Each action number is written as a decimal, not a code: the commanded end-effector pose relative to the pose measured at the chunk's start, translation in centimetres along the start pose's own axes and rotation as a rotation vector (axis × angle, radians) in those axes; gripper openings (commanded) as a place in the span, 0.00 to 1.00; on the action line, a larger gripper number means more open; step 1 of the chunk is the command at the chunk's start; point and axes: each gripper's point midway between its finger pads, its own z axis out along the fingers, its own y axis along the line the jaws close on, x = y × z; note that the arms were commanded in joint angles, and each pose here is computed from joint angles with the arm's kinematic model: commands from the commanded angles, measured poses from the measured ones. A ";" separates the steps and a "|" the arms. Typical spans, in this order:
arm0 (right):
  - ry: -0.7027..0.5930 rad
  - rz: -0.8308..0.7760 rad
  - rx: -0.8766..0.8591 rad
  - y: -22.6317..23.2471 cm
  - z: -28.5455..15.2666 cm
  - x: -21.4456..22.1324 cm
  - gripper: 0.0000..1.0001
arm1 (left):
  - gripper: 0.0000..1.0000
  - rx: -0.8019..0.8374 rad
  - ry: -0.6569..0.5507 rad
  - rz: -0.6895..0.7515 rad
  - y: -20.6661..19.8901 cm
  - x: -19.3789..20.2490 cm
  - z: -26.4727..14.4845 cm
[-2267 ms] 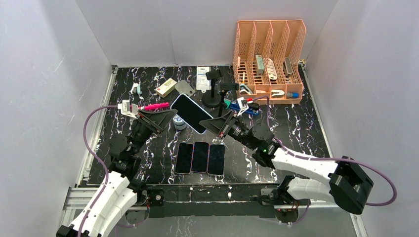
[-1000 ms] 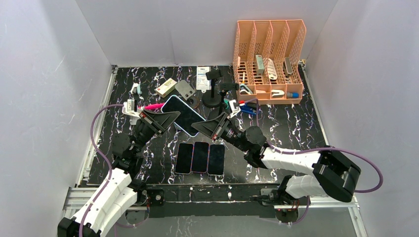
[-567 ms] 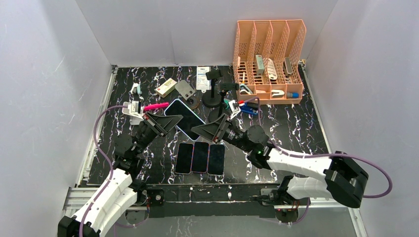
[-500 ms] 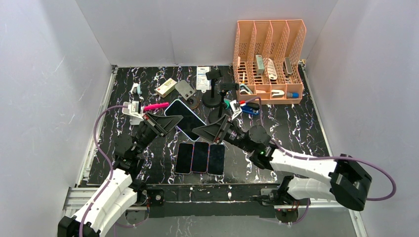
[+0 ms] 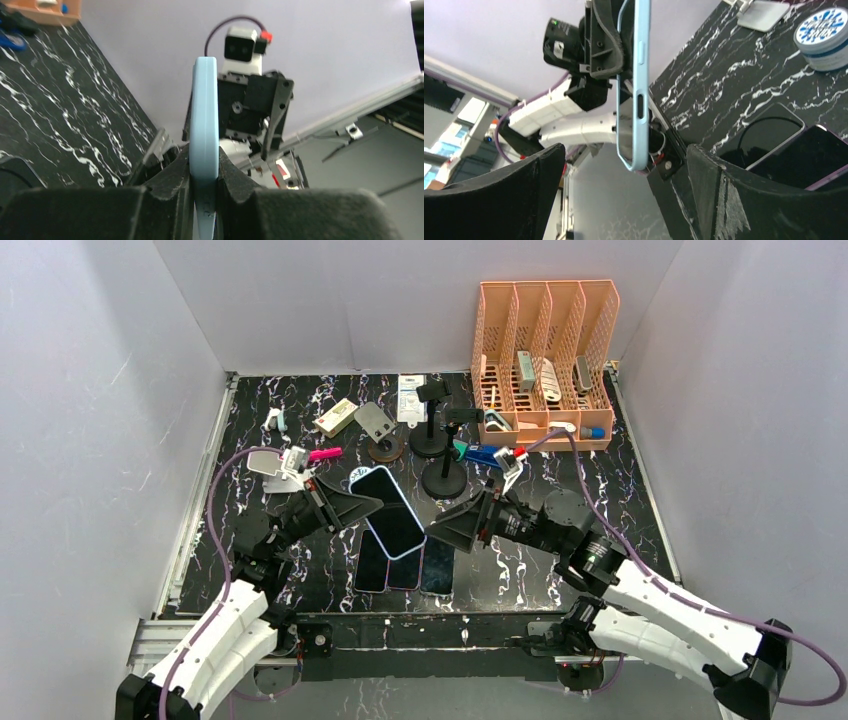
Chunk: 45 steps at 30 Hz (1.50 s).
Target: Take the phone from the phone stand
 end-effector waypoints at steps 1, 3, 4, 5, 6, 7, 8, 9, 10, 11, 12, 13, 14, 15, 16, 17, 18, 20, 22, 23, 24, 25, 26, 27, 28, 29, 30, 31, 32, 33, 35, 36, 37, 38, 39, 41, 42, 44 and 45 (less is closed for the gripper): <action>0.166 -0.047 -0.048 0.9 -1.4 2.0 0.97 | 0.00 0.135 0.150 0.073 -3.8 2.5 -0.8; 0.215 -0.050 -0.096 1.6 -1.3 2.6 0.96 | 0.00 0.135 0.185 0.070 -3.5 3.2 -1.0; 0.232 -0.050 -0.118 1.9 -1.1 2.7 0.95 | 0.00 0.136 0.199 0.072 -3.4 3.4 -1.0; 0.247 -0.047 -0.140 2.2 -1.0 2.9 0.95 | 0.00 0.136 0.208 0.074 -3.4 3.5 -1.1; 0.252 -0.043 -0.155 2.4 -0.7 2.9 0.94 | 0.00 0.136 0.217 0.075 -3.4 3.7 -1.1; 0.254 -0.039 -0.168 2.6 -0.5 2.8 0.93 | 0.00 0.138 0.221 0.078 -3.4 3.8 -1.1; 0.255 -0.033 -0.180 2.6 -0.3 2.9 0.92 | 0.00 0.135 0.223 0.079 -3.3 3.8 -1.1; 0.255 -0.024 -0.194 2.7 0.0 2.9 0.91 | 0.00 0.131 0.225 0.078 -3.2 3.9 -1.1; 0.257 -0.011 -0.209 2.8 0.2 3.0 0.90 | 0.00 0.129 0.227 0.078 -3.1 4.0 -1.2; 0.249 -0.010 -0.237 3.2 0.4 2.8 0.89 | 0.00 0.126 0.227 0.078 -3.0 4.0 -1.2; 0.251 0.004 -0.251 3.2 0.7 2.8 0.88 | 0.00 0.124 0.229 0.077 -2.9 4.1 -1.2; 0.254 0.016 -0.263 3.3 0.9 2.9 0.86 | 0.00 0.122 0.232 0.077 -2.8 4.2 -1.2; 0.256 0.032 -0.273 3.4 1.1 2.9 0.85 | 0.00 0.120 0.235 0.078 -2.8 4.2 -1.2; 0.255 0.041 -0.285 3.5 1.3 2.9 0.83 | 0.00 0.115 0.237 0.078 -2.6 4.3 -1.2; 0.252 0.049 -0.297 3.6 1.5 2.8 0.82 | 0.00 0.111 0.238 0.080 -2.5 4.3 -1.2; 0.249 0.056 -0.305 3.6 1.7 2.7 0.80 | 0.00 0.107 0.243 0.082 -2.4 4.4 -1.2; 0.247 0.062 -0.308 3.6 1.9 2.7 0.79 | 0.00 0.103 0.245 0.085 -2.3 4.4 -1.2; 0.248 0.073 -0.306 3.5 2.2 2.6 0.76 | 0.00 0.099 0.249 0.088 -2.3 4.5 -1.2; 0.240 0.087 -0.299 3.2 2.6 2.6 0.73 | 0.00 0.096 0.252 0.089 -2.2 4.6 -1.2; 0.241 0.097 -0.296 3.1 2.7 2.6 0.71 | 0.00 0.095 0.253 0.090 -2.2 4.6 -1.2; 0.241 0.103 -0.296 3.0 2.8 2.6 0.70 | 0.00 0.096 0.252 0.091 -2.3 4.6 -1.2; 0.242 0.109 -0.297 3.0 2.9 2.7 0.69 | 0.00 0.097 0.252 0.091 -2.3 4.7 -1.2; 0.242 0.114 -0.297 2.9 3.0 2.7 0.67 | 0.00 0.097 0.251 0.091 -2.3 4.6 -1.2; 0.242 0.118 -0.296 2.8 3.1 2.7 0.66 | 0.00 0.098 0.252 0.092 -2.4 4.7 -1.2; 0.244 0.123 -0.295 2.7 3.2 2.8 0.64 | 0.00 0.099 0.251 0.092 -2.4 4.6 -1.2; 0.248 0.127 -0.293 2.6 3.2 2.9 0.63 | 0.00 0.100 0.251 0.093 -2.5 4.6 -1.2; 0.252 0.130 -0.289 2.5 3.3 3.0 0.63 | 0.00 0.102 0.250 0.093 -2.6 4.6 -1.2; 0.257 0.133 -0.286 2.4 3.3 3.1 0.62 | 0.00 0.102 0.250 0.093 -2.6 4.5 -1.1; 0.261 0.136 -0.283 2.2 3.4 3.2 0.61 | 0.00 0.103 0.249 0.094 -2.7 4.5 -1.1; 0.265 0.139 -0.280 2.1 3.4 3.3 0.60 | 0.00 0.105 0.247 0.096 -2.8 4.4 -1.0; 0.275 0.144 -0.275 2.0 3.5 3.5 0.57 | 0.00 0.108 0.245 0.100 -3.0 4.3 -0.9; 0.278 0.144 -0.275 2.0 3.5 3.6 0.56 | 0.00 0.109 0.244 0.102 -3.1 4.3 -0.9; 0.280 0.144 -0.274 1.9 3.6 3.6 0.54 | 0.00 0.109 0.243 0.102 -3.1 4.2 -0.8; 0.283 0.145 -0.274 1.9 3.6 3.7 0.52 | 0.00 0.110 0.243 0.102 -3.1 4.2 -0.8; 0.287 0.144 -0.273 1.9 3.6 3.8 0.51 | 0.00 0.110 0.241 0.103 -3.2 4.2 -0.8; 0.291 0.140 -0.275 1.9 3.6 3.9 0.48 | 0.00 0.111 0.237 0.105 -3.3 4.1 -0.7; 0.292 0.141 -0.274 1.9 3.5 4.0 0.47 | 0.00 0.111 0.235 0.104 -3.3 4.0 -0.7; 0.292 0.138 -0.275 1.9 3.5 4.0 0.44 | 0.00 0.112 0.234 0.104 -3.4 4.0 -0.7; 0.292 0.138 -0.274 1.8 3.4 4.0 0.43 | 0.00 0.112 0.233 0.105 -3.4 4.0 -0.7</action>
